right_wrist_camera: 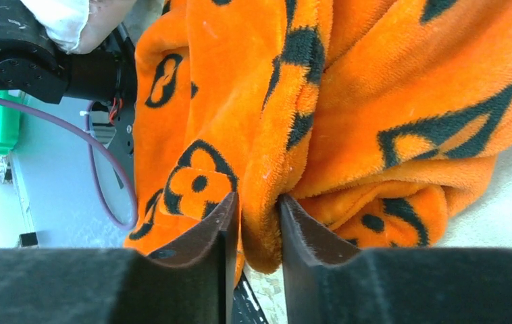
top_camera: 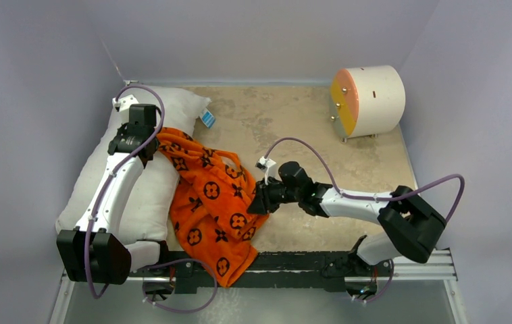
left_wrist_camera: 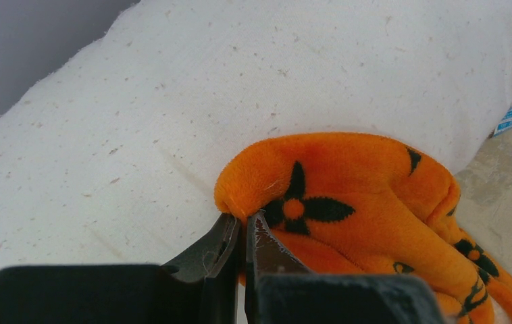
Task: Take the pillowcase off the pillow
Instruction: Fold the pillowcase at the center of the board.
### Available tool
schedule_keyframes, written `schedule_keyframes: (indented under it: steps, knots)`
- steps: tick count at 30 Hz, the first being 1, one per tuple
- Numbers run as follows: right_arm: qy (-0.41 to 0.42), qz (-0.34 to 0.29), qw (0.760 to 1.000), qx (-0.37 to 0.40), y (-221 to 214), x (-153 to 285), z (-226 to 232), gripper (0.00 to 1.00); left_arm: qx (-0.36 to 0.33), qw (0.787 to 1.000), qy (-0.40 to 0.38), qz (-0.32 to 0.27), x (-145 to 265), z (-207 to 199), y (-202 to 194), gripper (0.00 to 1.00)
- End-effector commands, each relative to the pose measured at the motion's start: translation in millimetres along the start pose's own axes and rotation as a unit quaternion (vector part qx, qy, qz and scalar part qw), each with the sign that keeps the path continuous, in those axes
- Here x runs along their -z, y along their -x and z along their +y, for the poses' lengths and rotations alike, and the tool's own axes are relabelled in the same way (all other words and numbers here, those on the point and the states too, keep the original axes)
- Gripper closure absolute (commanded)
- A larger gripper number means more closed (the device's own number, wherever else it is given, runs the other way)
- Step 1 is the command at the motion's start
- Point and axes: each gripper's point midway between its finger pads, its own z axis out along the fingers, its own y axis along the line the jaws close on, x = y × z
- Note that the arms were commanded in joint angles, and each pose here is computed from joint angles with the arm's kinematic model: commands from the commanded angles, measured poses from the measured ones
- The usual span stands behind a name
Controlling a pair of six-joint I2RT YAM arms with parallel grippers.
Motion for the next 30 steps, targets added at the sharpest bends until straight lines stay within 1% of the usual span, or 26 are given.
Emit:
schedule_keyframes:
  steps: [1, 3, 4, 6, 7, 11, 14, 17, 19, 21, 23, 25, 26, 28, 30]
  knots:
    - [0.044, -0.021, 0.999, 0.023, 22, -5, 28, 0.67, 0.007, 1.0, -0.007, -0.014, 2, -1, 8, 1.0]
    - [0.046, -0.016, 0.999, 0.021, 18, -7, 30, 0.66, 0.007, 1.0, -0.008, -0.015, 3, 0, 9, 1.0]
    - [0.049, -0.015, 0.999, 0.019, 16, -8, 31, 0.68, 0.006, 1.0, -0.007, -0.015, 3, 0, 9, 1.0]
    - [0.05, -0.01, 0.999, 0.018, 13, -9, 33, 0.87, 0.007, 1.0, -0.009, -0.016, 3, -1, 9, 1.0]
    - [0.048, -0.008, 0.999, 0.018, 12, -10, 33, 1.0, 0.008, 1.0, -0.01, -0.016, 3, -1, 10, 1.0]
    - [0.021, -0.014, 0.999, 0.028, 22, 0, 33, 1.0, 0.015, 0.999, -0.022, -0.022, 7, -6, 17, 1.0]
    - [-0.024, -0.064, 0.997, 0.032, 49, 20, 30, 1.0, 0.025, 0.998, -0.034, -0.035, 15, -7, 30, 1.0]
    - [-0.08, -0.126, 0.988, 0.039, 85, 54, 18, 1.0, 0.037, 0.997, -0.043, -0.052, 25, -7, 43, 1.0]
    - [-0.132, -0.182, 0.974, 0.042, 117, 85, 4, 1.0, 0.048, 0.995, -0.053, -0.065, 32, -8, 53, 1.0]
    - [-0.194, -0.24, 0.95, 0.045, 151, 122, -13, 1.0, 0.065, 0.992, -0.078, -0.078, 40, -16, 66, 1.0]
    - [-0.249, -0.292, 0.922, 0.062, 191, 160, -24, 1.0, 0.088, 0.985, -0.121, -0.091, 50, -31, 83, 1.0]
    - [-0.288, -0.327, 0.896, 0.089, 236, 193, -28, 1.0, 0.113, 0.972, -0.177, -0.109, 61, -54, 109, 1.0]
    - [-0.308, -0.332, 0.886, 0.099, 257, 202, -33, 1.0, 0.122, 0.964, -0.203, -0.119, 68, -65, 124, 1.0]
    - [-0.329, -0.373, 0.857, 0.133, 310, 237, -20, 1.0, 0.136, 0.947, -0.249, -0.15, 86, -84, 162, 1.0]
    - [-0.338, -0.415, 0.829, 0.158, 356, 270, 2, 1.0, 0.146, 0.928, -0.288, -0.187, 110, -95, 202, 1.0]
